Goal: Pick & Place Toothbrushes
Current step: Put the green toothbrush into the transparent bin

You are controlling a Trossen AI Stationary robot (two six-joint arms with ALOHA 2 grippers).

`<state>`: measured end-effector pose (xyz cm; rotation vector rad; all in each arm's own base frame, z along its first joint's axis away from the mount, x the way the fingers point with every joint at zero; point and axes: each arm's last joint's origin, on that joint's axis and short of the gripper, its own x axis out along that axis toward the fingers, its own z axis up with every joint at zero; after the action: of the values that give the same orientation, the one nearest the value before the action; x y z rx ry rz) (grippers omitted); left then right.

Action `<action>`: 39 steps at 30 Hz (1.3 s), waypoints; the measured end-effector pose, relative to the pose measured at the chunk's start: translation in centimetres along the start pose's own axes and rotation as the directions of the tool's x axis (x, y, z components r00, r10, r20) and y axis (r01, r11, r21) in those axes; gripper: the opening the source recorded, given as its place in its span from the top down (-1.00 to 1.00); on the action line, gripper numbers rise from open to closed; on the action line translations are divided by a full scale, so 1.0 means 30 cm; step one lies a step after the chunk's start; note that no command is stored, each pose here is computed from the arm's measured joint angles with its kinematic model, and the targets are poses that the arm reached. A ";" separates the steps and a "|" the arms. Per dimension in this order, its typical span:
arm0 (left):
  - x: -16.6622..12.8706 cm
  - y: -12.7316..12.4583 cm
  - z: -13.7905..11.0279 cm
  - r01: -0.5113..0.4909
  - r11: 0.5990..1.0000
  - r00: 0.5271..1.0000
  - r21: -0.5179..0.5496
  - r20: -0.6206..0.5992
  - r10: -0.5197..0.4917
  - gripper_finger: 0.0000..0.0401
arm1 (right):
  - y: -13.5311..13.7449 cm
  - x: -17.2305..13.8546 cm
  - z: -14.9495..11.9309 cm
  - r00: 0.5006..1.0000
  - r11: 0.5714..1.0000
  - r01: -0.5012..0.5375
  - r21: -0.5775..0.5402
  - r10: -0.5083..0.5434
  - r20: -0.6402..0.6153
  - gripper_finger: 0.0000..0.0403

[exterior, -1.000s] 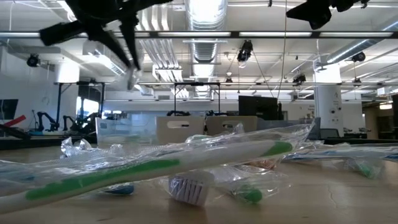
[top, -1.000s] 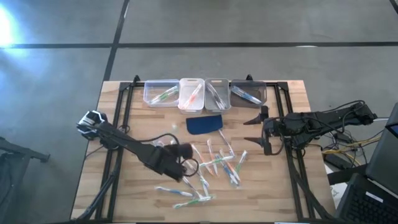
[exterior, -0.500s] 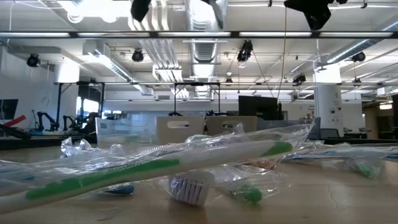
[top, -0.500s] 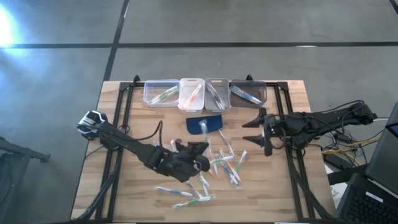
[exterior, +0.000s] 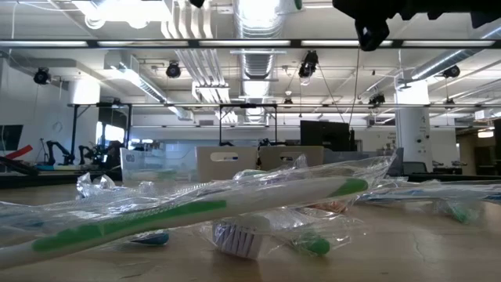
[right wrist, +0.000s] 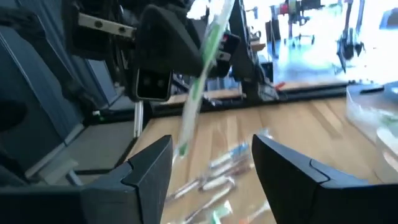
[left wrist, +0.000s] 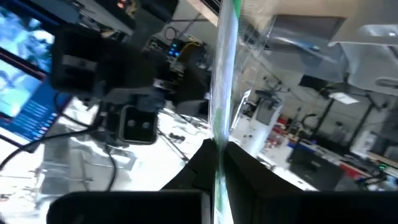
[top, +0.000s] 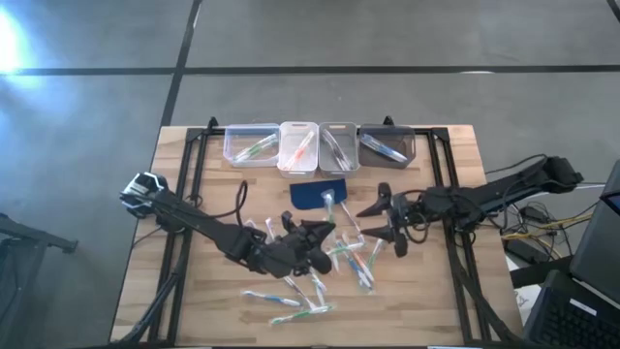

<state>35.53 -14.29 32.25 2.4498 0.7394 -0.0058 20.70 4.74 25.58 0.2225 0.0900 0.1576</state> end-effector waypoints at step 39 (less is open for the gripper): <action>0.006 -0.027 0.040 -0.004 0.999 1.000 0.036 0.025 0.003 0.88 | -0.001 0.222 -0.095 0.998 0.997 -0.054 0.052 0.053 0.020 0.49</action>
<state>35.46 -14.28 30.80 2.4803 0.7303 -0.0490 26.95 6.40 22.33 0.2785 0.0693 0.2066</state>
